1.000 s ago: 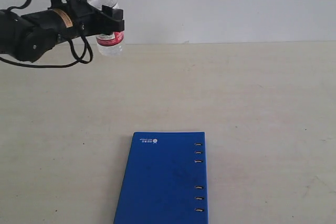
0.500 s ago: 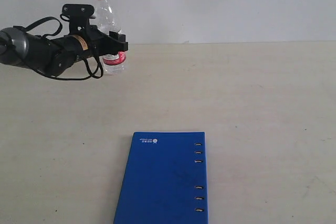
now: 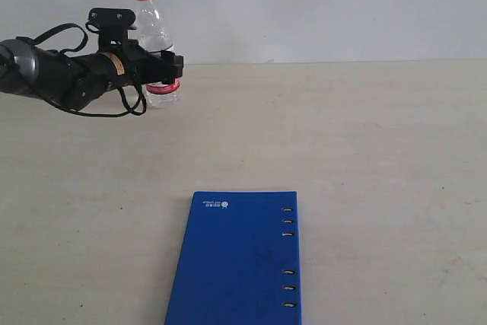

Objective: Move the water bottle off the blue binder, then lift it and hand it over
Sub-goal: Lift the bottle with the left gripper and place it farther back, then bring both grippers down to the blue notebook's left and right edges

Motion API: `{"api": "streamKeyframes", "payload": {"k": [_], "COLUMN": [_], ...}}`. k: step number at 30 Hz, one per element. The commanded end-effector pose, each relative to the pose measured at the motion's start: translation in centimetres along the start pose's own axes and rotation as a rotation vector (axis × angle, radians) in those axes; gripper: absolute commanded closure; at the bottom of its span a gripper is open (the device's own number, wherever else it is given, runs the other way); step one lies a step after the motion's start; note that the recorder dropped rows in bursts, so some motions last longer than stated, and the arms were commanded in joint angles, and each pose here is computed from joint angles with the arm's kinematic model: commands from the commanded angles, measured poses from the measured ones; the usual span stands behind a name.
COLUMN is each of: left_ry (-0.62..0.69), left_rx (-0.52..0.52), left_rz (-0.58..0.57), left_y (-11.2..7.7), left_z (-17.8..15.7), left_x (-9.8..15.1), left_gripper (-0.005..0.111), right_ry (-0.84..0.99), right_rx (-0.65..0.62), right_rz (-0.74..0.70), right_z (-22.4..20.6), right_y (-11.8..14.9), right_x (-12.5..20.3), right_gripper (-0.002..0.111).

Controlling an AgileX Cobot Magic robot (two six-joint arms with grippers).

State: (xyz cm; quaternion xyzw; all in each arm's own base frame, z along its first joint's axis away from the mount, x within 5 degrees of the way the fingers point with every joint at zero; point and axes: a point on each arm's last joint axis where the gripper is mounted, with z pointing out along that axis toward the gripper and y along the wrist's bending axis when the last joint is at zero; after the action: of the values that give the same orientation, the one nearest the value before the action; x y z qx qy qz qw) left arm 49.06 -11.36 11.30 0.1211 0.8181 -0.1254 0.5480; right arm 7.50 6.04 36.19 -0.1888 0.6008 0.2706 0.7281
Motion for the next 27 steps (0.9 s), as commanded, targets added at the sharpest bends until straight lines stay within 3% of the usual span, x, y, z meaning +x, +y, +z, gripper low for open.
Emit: {"api": "streamKeyframes", "payload": {"k": [1,4,7,14,21,24,27], "left_ry": [0.072,0.122,0.122,0.204,0.2,0.207,0.271], "left_rx": [-0.046,-0.024,0.012,0.022,0.026,0.015,-0.022], "left_rz": [-0.045,0.116,0.135,0.115,0.108,0.017,-0.051], "left_y": [0.2,-0.9,-2.4,-3.5,-4.2,-4.5,-4.4], "left_z": [-0.8,-2.7,-4.2,-9.0,-14.6,-16.4,-18.2], "left_x": [-1.1,-2.5,-3.2,-1.6,-1.9,-1.7,-0.3], "left_gripper": [0.025,0.025,0.025,0.027,0.029,0.029,0.04], "right_ry": [-0.001,-0.001,-0.001,-0.003,0.01,0.023,0.031], "right_rx": [0.001,0.001,0.001,0.011,0.014,0.021,0.059], "right_rz": [-0.003,-0.003,-0.003,-0.011,-0.002,0.0,-0.001], "right_z": [0.0,0.0,0.0,0.0,0.0,0.0,0.0], "right_y": [0.0,0.0,0.0,-0.1,-0.1,-0.2,-0.5], "right_x": [0.0,0.0,0.0,0.0,0.3,0.8,1.3], "right_gripper": [0.106,0.106,0.106,0.106,0.106,0.106,0.106]}}
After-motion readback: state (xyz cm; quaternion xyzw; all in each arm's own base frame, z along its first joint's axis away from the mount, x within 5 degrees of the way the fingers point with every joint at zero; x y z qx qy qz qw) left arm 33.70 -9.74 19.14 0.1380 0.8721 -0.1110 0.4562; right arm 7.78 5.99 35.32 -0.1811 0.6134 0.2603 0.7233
